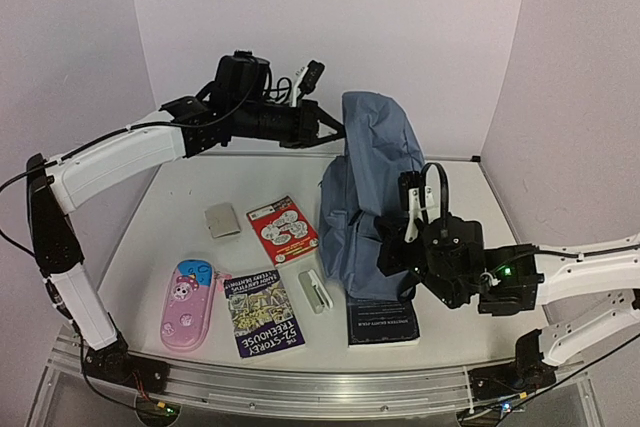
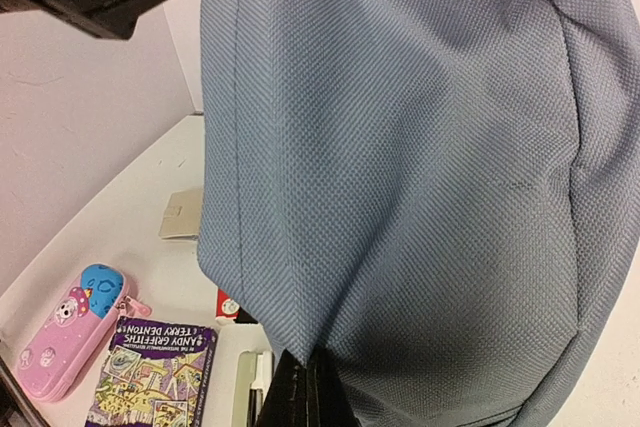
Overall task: Pack the student bag
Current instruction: Unzip the student bag at the center of the board.
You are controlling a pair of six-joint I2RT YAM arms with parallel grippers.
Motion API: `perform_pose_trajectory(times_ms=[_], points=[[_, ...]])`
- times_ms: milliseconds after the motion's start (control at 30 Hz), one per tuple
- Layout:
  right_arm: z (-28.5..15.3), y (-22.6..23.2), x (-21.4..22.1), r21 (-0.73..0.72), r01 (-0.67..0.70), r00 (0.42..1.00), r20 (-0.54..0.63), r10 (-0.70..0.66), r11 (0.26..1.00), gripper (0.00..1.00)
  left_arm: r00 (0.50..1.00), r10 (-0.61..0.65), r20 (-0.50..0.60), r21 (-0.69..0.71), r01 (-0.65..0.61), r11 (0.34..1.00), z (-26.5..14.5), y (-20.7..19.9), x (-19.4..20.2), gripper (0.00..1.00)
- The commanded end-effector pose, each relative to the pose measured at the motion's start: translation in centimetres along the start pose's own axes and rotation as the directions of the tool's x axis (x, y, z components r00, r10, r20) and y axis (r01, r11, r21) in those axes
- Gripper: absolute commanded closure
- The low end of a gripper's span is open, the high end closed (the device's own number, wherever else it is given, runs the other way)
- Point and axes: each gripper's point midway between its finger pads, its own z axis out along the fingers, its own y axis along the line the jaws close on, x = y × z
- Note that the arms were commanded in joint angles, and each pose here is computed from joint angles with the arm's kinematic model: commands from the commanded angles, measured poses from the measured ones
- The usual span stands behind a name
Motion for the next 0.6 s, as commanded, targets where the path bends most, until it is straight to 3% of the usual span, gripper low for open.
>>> perform_pose_trajectory(times_ms=[0, 300, 433, 467, 567], points=[[-0.6, 0.5, 0.7, -0.058, -0.004, 1.0, -0.024, 0.002, 0.998, 1.0, 0.982, 0.078, 0.173, -0.026, -0.075, 0.997, -2.7, 0.4, -7.1, 1.0], [-1.6, 1.1, 0.3, -0.138, -0.044, 0.999, -0.031, 0.04, 0.989, 1.0, 0.978, 0.04, 0.206, -0.056, -0.029, 0.998, -4.0, 5.5, -10.4, 1.0], [-2.0, 1.1, -0.5, -0.144, -0.071, 0.997, -0.019, 0.069, 0.987, 1.0, 0.985, 0.038, 0.171, 0.02, -0.041, 0.999, -3.5, 5.1, -10.1, 1.0], [-2.0, 1.1, -0.8, -0.143, -0.076, 0.997, -0.015, 0.075, 0.987, 0.98, 0.989, 0.035, 0.147, 0.064, -0.044, 0.997, -3.3, 4.6, -9.7, 1.0], [-2.1, 1.2, -1.9, -0.136, -0.095, 0.995, 0.004, 0.096, 0.986, 0.74, 0.996, 0.027, 0.081, 0.166, -0.04, 0.985, -2.8, 3.5, -8.1, 1.0]])
